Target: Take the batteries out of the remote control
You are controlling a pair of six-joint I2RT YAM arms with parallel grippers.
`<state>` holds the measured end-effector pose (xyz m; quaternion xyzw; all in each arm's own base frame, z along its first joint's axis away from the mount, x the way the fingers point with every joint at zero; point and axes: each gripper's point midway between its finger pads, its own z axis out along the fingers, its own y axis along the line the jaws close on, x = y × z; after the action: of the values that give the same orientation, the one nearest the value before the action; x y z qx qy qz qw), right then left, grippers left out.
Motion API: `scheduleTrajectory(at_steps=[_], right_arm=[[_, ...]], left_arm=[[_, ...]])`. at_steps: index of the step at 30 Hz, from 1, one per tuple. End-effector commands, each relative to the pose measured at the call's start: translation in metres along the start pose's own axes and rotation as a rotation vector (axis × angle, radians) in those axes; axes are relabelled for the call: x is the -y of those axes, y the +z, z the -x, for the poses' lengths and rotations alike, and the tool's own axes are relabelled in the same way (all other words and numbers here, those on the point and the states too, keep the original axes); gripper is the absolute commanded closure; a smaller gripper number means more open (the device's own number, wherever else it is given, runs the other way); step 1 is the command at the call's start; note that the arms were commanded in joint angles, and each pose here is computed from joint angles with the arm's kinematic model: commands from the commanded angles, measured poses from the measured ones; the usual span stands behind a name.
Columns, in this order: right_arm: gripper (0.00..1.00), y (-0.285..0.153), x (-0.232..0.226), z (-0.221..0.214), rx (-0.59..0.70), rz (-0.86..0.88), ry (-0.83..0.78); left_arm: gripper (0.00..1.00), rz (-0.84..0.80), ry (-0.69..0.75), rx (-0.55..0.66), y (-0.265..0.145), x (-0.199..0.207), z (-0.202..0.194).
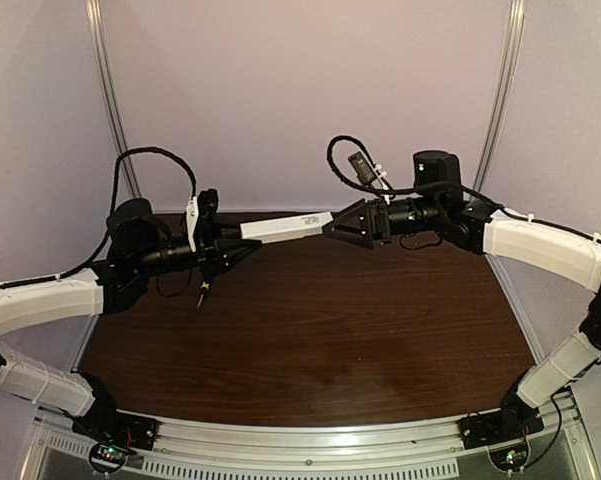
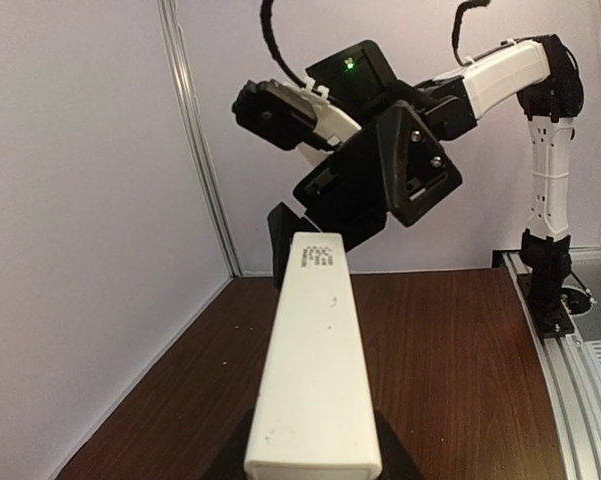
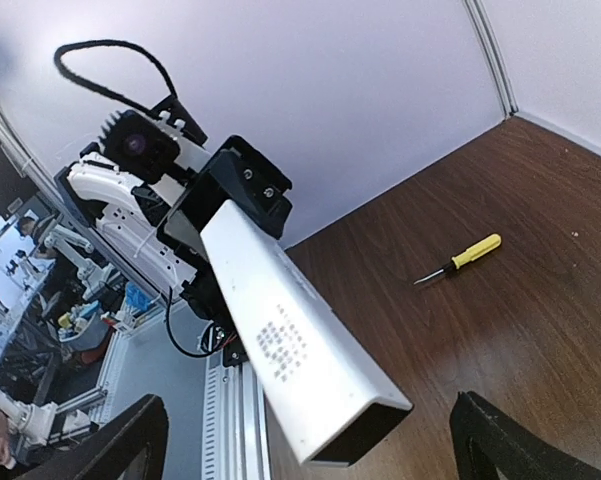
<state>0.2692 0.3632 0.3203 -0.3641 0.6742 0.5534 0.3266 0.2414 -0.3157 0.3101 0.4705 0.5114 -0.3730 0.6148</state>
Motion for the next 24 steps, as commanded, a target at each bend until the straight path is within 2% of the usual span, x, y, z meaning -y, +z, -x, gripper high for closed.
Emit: scheduleTrajectory(at_steps=[1,12,17,24], right_arm=[[0.0,-0.014,-0.014,0.011,0.082,-0.013,-0.239],[0.0,-0.015,-0.023,0.01,0.15,-0.014,-0.473],[0.02,-0.01,-0.037,0.016,0.184,0.05,-0.499],[0.09,0.003,-0.044,0.015,0.179,0.1,-0.497]], left_arm=[[1.0,-0.009,-0.028,0.072,0.003,-0.003,0.026],[1.0,-0.142,-0.186,0.136,0.006,-0.001,0.043],[1.0,-0.18,-0.192,0.147,0.005,0.005,0.044],[1.0,-0.206,-0.198,0.187,0.002,0.009,0.05]])
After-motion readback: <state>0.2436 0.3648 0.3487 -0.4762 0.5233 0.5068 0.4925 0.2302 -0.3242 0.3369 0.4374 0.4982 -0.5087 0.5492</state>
